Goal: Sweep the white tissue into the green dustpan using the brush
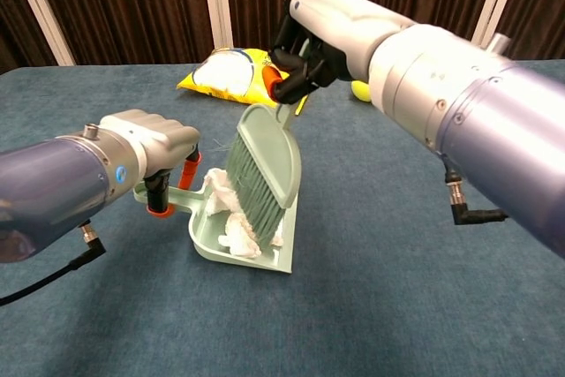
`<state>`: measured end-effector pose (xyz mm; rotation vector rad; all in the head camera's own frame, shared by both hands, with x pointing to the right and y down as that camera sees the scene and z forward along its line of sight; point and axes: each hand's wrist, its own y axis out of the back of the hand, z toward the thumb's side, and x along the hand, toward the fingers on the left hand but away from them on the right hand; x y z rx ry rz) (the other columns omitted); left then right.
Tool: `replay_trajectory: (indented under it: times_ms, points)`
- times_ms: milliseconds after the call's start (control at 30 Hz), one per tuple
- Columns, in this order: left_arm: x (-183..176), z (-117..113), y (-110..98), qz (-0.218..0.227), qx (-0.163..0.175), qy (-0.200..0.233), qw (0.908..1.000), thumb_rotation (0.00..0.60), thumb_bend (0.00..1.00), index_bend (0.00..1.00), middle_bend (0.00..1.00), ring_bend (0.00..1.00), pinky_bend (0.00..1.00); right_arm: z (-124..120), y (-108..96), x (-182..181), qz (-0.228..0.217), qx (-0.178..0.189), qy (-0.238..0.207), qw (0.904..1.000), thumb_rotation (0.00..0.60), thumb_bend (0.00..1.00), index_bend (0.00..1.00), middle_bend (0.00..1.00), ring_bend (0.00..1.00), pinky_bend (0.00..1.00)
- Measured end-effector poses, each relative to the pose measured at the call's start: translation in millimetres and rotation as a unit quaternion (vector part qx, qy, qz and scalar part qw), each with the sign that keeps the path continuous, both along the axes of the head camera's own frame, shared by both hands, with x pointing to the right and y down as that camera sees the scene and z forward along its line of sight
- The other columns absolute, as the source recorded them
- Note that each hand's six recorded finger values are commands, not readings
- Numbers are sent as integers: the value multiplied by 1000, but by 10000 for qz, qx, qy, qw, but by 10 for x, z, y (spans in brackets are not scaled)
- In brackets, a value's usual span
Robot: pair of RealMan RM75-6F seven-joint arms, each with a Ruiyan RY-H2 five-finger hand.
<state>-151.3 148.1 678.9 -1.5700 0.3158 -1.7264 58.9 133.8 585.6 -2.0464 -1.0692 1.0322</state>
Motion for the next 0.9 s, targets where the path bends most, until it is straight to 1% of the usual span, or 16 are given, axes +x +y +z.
replay_trajectory:
  times_ms: [67, 267, 433, 633, 767, 900]
  points:
    - [12, 0, 5, -3, 9, 25, 10000, 600, 608, 685, 1000, 990, 937, -43, -2, -26, -22, 14, -67, 10000, 600, 574, 999, 982, 985, 961]
    - [21, -11, -2, -28, 48, 89, 9999, 600, 608, 684, 1000, 990, 937, -111, -26, -54, -78, 167, -53, 9998, 600, 574, 999, 982, 985, 962]
    - [10, -16, 0, -11, 53, 87, 9999, 600, 608, 684, 1000, 990, 937, -151, -101, -40, -131, 541, 150, 9983, 600, 573, 999, 982, 985, 962]
    - [4, -11, -3, -21, 61, 103, 9999, 600, 608, 685, 1000, 990, 937, -231, -169, -35, -242, 948, 277, 9948, 600, 574, 999, 982, 985, 962]
    - [12, -9, -1, -28, 59, 118, 9999, 600, 608, 685, 1000, 990, 937, -279, -208, -34, -270, 1098, 303, 9931, 600, 574, 999, 982, 985, 962]
    - [26, -18, 0, -12, 71, 130, 9999, 600, 608, 685, 1000, 990, 937, -292, -242, -16, -334, 1266, 466, 9903, 600, 573, 999, 982, 985, 962]
